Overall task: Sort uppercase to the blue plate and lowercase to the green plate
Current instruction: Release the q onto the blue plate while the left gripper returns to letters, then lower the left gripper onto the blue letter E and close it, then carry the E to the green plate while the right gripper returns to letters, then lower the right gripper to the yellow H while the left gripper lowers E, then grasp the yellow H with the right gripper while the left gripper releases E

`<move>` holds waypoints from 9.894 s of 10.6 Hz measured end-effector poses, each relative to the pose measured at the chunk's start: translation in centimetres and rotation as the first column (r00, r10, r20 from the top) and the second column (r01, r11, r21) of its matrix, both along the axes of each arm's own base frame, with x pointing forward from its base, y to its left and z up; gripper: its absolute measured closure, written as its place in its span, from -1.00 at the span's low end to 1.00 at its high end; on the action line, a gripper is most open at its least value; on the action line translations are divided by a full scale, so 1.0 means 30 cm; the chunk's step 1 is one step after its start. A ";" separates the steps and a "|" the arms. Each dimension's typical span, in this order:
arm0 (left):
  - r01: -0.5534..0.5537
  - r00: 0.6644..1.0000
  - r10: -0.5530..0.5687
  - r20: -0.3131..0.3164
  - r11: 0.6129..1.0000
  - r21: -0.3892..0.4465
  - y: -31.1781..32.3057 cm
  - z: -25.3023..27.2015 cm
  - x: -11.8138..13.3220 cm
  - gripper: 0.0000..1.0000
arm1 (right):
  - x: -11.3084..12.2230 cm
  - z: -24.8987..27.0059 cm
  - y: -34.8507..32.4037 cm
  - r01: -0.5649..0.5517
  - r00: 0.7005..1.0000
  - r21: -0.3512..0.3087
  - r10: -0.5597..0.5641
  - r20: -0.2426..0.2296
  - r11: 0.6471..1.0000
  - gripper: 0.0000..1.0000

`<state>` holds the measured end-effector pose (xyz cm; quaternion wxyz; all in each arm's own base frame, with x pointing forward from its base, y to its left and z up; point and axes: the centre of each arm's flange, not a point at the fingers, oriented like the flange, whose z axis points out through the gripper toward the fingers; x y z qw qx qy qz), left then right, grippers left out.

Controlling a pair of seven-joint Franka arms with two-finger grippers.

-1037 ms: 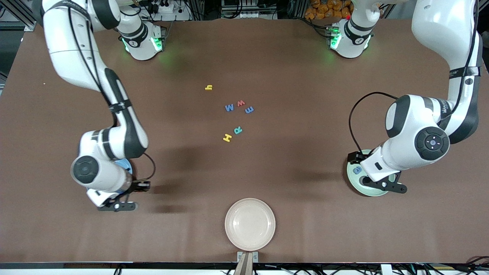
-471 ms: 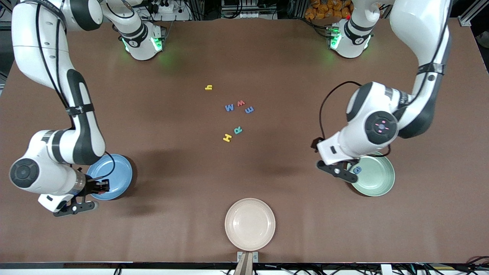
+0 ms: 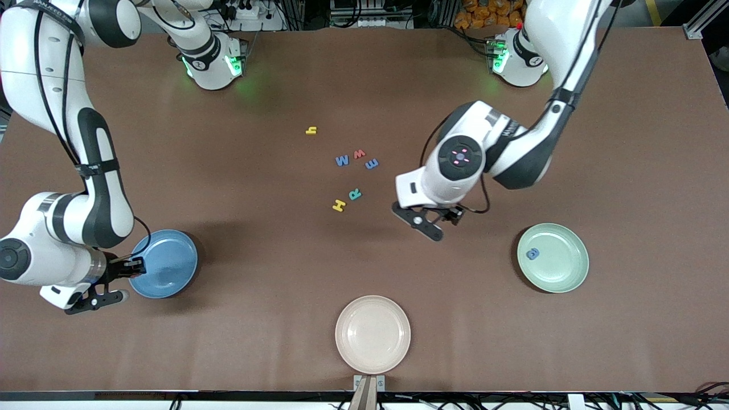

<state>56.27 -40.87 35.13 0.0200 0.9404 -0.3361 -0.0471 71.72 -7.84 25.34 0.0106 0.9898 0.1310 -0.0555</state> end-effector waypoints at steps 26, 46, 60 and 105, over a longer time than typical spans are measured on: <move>0.157 0.986 -0.156 0.066 0.987 -0.023 -0.360 -0.562 -0.699 -1.00 | -0.031 -0.102 0.191 -0.009 1.000 0.005 0.010 -0.026 1.000 -1.00; 0.241 0.964 -0.240 0.114 0.971 0.005 -0.334 -0.605 -0.713 -0.46 | -0.031 -0.102 0.203 0.002 1.000 0.000 -0.002 -0.025 1.000 -1.00; 0.155 0.975 -0.148 0.168 0.987 -0.032 -0.302 -0.514 -0.590 0.46 | -0.051 -0.009 0.593 0.285 0.958 -0.006 -0.285 -0.028 0.958 -1.00; -0.479 0.872 0.483 0.082 0.876 -0.065 0.469 -0.151 0.168 -1.00 | -0.684 -0.248 1.703 0.622 0.781 0.032 -0.623 0.035 0.782 0.30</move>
